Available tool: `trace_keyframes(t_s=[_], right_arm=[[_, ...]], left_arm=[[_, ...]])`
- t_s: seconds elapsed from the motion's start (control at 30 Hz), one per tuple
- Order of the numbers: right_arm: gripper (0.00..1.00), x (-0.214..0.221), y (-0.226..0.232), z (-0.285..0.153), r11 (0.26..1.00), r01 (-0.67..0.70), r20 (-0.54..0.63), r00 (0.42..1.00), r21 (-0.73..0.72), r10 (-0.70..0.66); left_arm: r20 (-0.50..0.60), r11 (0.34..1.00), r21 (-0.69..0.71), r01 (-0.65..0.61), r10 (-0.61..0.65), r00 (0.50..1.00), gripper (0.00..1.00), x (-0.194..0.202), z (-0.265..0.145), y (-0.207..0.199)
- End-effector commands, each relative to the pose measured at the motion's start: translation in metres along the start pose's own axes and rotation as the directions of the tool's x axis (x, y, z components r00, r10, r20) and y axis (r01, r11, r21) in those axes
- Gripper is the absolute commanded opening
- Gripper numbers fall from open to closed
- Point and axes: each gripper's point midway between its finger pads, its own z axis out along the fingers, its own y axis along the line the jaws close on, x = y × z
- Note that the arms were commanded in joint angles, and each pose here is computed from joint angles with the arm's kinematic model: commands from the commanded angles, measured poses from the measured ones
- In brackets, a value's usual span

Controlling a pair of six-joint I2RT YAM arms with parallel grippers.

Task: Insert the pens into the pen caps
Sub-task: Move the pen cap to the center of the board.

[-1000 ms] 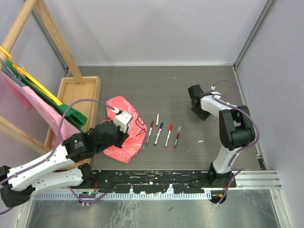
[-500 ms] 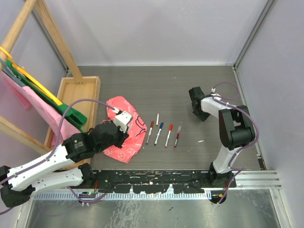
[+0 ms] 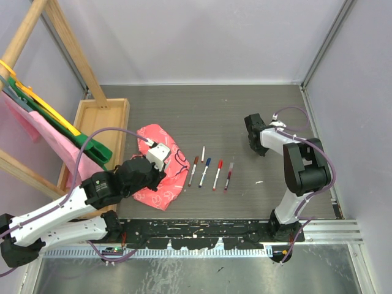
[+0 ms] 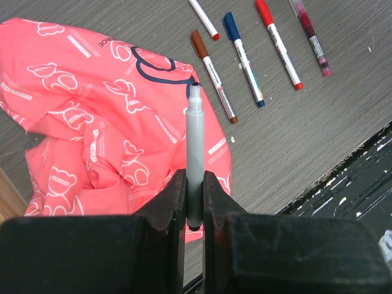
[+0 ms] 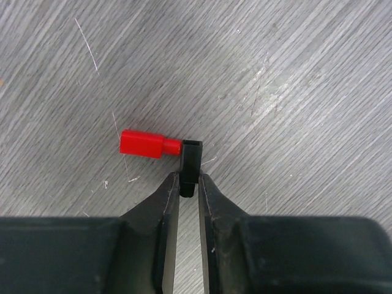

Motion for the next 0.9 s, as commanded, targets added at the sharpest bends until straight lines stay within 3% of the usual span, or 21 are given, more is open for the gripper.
trace_keyframes(t_s=[0.0,0.3,0.43,0.57,0.7,0.87], right_arm=[[0.19,0.002,-0.014,-0.005,0.999,0.038,-0.005,0.999,0.008,-0.038],[0.15,-0.005,-0.028,-0.036,0.994,0.018,0.044,0.999,-0.107,-0.013],[0.10,0.006,-0.008,-0.058,0.956,0.131,0.033,0.991,-0.264,-0.127],[0.07,0.028,0.028,-0.086,0.858,0.326,0.101,0.945,-0.397,-0.312],[0.07,0.049,0.056,-0.096,0.767,0.474,0.145,0.876,-0.432,-0.460],[0.06,0.059,0.072,-0.086,0.722,0.554,0.133,0.822,-0.414,-0.554]], left_arm=[[0.075,1.000,0.009,0.011,-0.012,0.997,0.00,-0.025,-0.008,0.000],[0.075,1.000,0.012,0.010,-0.011,0.997,0.00,-0.025,-0.008,-0.001],[0.076,1.000,0.012,0.010,-0.011,0.997,0.00,-0.025,-0.007,-0.001],[0.077,1.000,0.013,0.009,-0.010,0.997,0.00,-0.026,-0.007,-0.001],[0.071,1.000,0.013,0.007,-0.008,0.997,0.00,-0.025,-0.006,-0.002],[0.066,1.000,0.027,0.008,-0.010,0.998,0.00,-0.023,-0.005,-0.005]])
